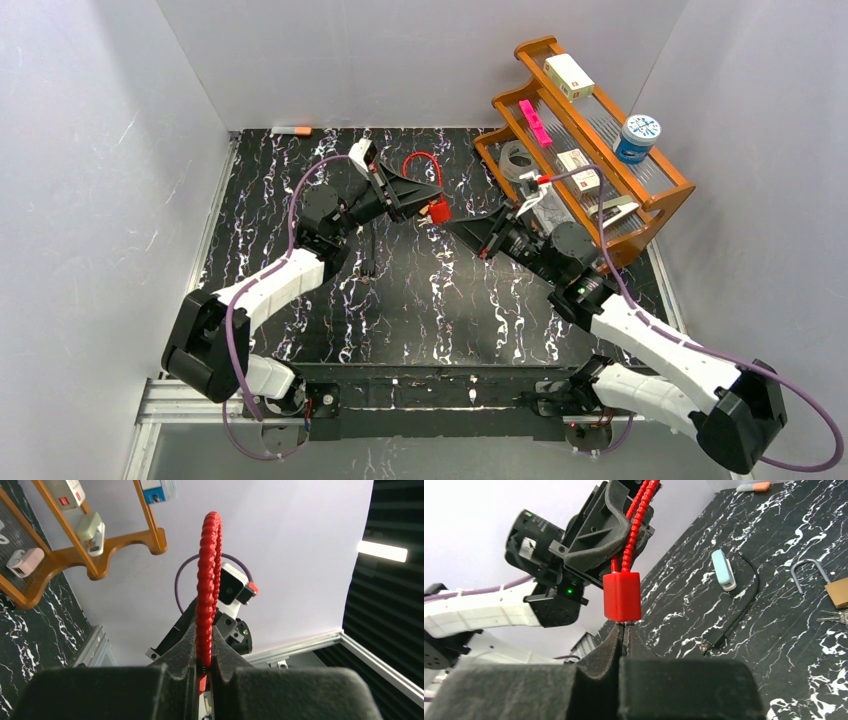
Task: Unlock with the key
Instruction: Unlock the lock.
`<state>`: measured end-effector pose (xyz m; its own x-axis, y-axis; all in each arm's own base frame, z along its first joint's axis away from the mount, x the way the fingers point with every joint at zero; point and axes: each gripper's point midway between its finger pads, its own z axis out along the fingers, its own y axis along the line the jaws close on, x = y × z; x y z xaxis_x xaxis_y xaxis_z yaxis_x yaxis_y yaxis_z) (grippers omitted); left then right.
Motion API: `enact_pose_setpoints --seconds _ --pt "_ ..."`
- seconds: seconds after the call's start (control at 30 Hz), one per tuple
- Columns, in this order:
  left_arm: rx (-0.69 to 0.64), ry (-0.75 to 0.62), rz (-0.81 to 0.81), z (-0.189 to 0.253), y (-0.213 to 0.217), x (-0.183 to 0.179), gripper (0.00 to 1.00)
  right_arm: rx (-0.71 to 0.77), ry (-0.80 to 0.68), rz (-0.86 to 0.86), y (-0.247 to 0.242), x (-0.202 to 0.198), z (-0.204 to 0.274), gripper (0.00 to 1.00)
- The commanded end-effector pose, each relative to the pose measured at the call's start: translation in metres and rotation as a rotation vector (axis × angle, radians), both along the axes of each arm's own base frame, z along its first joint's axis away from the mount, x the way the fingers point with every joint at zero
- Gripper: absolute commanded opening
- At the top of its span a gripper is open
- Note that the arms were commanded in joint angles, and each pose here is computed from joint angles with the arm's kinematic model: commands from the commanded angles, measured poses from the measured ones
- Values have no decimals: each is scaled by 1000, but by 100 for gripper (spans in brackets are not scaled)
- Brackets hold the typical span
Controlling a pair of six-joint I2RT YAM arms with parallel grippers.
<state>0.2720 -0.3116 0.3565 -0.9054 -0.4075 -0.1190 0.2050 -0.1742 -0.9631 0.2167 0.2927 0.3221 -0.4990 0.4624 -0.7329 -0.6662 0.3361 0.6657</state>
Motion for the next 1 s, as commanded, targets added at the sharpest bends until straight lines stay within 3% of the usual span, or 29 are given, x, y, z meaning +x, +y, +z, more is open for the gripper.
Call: enact_pose_setpoints --seconds 0.0,0.13,0.47,0.6,0.97 --pt "-16 -64 -114 12 -9 -39 0 -54 -96 -71 3 23 9 1" --pt "-18 -97 -89 15 -5 -40 0 29 -17 -98 -4 20 9 1" --pt "-33 -91 -36 19 -2 -31 0 204 2 11 -23 -25 14 58" --pt "-35 -86 -28 18 -2 -31 0 243 0 56 -24 -36 15 74" --pt "-33 -98 -29 19 -1 -33 0 345 -11 132 -21 -45 34 77"
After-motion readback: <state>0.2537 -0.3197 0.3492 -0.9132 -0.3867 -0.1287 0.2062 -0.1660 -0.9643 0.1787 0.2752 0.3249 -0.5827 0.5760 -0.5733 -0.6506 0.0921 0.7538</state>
